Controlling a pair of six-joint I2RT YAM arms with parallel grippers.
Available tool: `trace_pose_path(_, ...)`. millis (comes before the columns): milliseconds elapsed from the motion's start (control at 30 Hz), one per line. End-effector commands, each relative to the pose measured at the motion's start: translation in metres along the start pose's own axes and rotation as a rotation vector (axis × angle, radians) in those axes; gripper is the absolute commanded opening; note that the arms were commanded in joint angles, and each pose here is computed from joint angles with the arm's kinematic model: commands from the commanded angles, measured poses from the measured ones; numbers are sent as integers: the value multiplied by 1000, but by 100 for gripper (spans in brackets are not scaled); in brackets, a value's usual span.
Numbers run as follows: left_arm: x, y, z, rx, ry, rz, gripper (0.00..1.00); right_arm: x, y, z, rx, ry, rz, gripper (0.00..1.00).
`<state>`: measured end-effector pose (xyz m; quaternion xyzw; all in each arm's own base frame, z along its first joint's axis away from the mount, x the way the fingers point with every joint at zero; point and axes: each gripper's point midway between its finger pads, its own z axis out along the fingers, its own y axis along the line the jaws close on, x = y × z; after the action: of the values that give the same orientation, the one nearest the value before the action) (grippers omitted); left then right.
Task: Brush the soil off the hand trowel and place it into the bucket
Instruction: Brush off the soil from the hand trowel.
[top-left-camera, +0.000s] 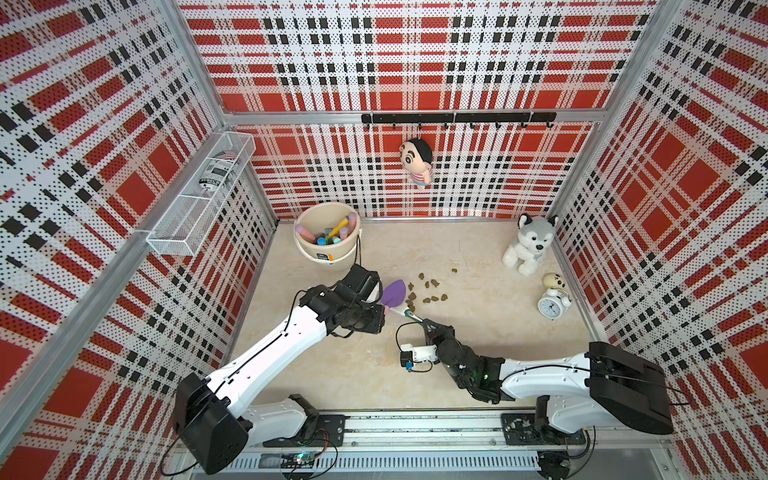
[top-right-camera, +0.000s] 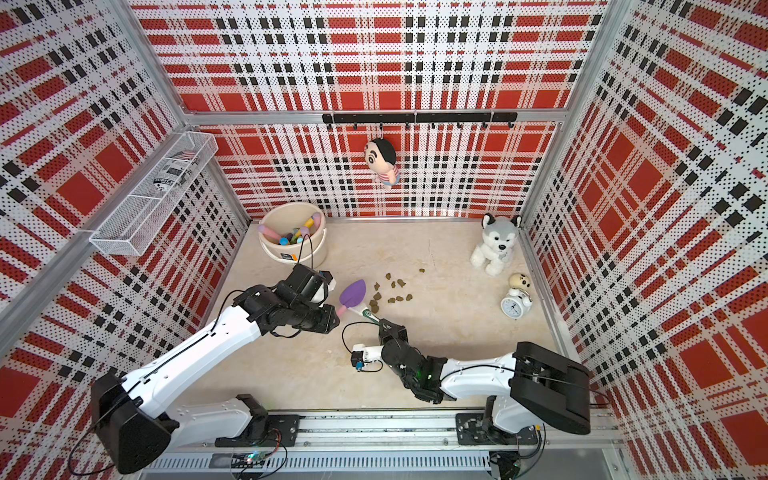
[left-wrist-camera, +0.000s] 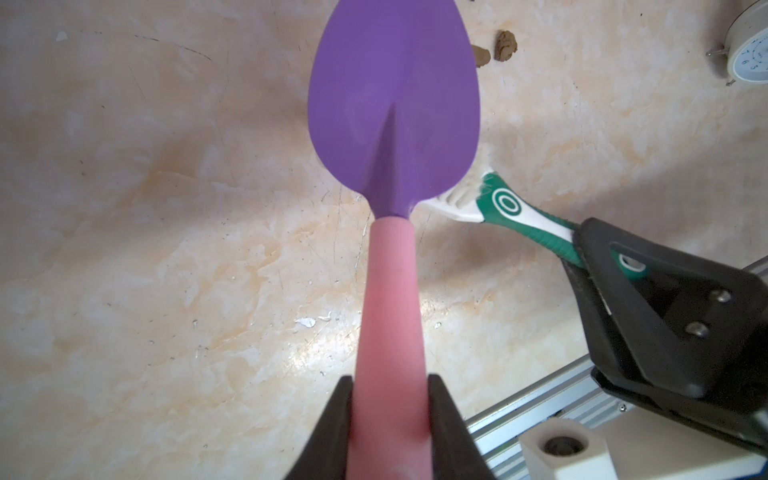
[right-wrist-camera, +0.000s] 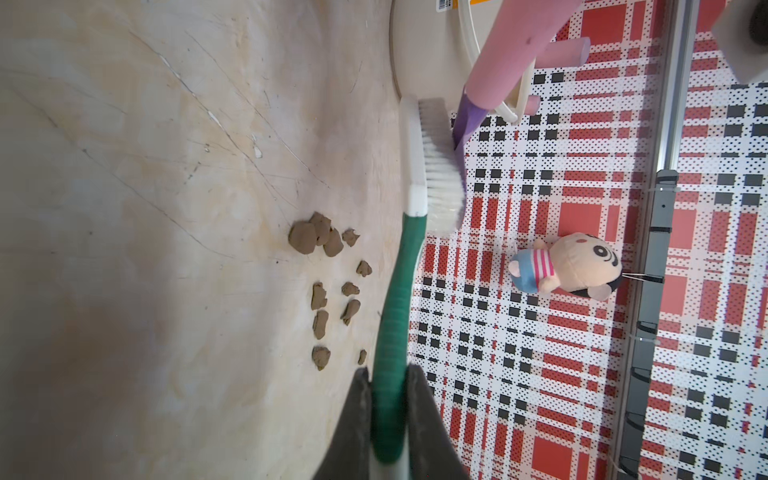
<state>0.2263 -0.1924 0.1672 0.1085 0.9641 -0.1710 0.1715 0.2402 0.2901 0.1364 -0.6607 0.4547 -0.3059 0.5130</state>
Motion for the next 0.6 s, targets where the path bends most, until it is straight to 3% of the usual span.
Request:
trace_pose_path(0,10,1,2,15,43,15,0,18,-44,3,167,87,97,0)
trace_pose_path(133,9,1,-2,11,32,22,0,47,-52,4,230,181,114,0)
trace_pose_path(300,8,1,-5,11,19,26,0,67,-39,4,206,229,160,0)
trace_pose_path(567,-1,-13,-14,73,-11,27,0,37,4,5,118,187,27,0)
